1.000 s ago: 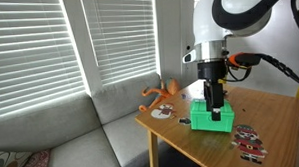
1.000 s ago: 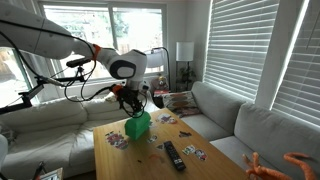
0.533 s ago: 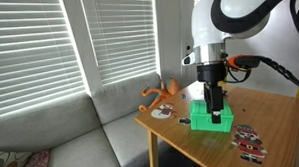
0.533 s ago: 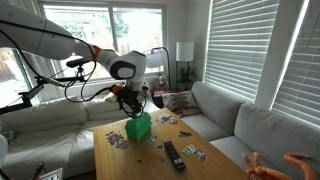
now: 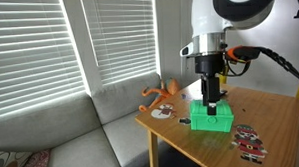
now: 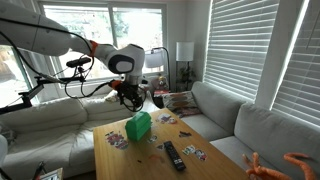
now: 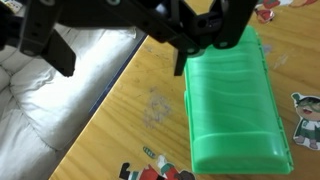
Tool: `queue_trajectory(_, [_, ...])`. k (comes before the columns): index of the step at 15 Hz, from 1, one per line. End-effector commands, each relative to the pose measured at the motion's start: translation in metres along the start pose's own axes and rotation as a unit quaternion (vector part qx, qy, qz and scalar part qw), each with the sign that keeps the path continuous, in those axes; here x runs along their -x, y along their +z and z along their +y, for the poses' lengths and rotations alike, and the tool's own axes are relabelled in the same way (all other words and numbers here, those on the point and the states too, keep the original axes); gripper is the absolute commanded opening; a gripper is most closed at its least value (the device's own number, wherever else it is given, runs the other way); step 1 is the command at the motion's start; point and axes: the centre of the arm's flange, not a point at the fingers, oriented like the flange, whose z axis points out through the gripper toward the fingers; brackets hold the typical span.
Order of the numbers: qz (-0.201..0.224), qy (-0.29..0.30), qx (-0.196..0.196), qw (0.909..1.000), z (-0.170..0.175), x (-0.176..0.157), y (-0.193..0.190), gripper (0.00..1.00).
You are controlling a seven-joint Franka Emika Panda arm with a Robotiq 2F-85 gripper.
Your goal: Put the blue car in the green tool box then close the box.
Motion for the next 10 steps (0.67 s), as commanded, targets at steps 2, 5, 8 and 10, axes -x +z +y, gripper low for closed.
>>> queue_trajectory(2, [0.048, -0.016, 0.046, 0.9976, 0.000, 0.023, -0.073, 1.00])
queue_trajectory(5, [0.070, -0.025, 0.091, 0.9931, 0.006, 0.049, -0.113, 1.00])
queue_trajectory(8, [0.077, -0.032, 0.126, 0.9885, 0.017, 0.073, -0.138, 1.00])
queue_trajectory(10, [0.085, -0.023, 0.114, 0.9895, 0.017, 0.061, -0.135, 1.00])
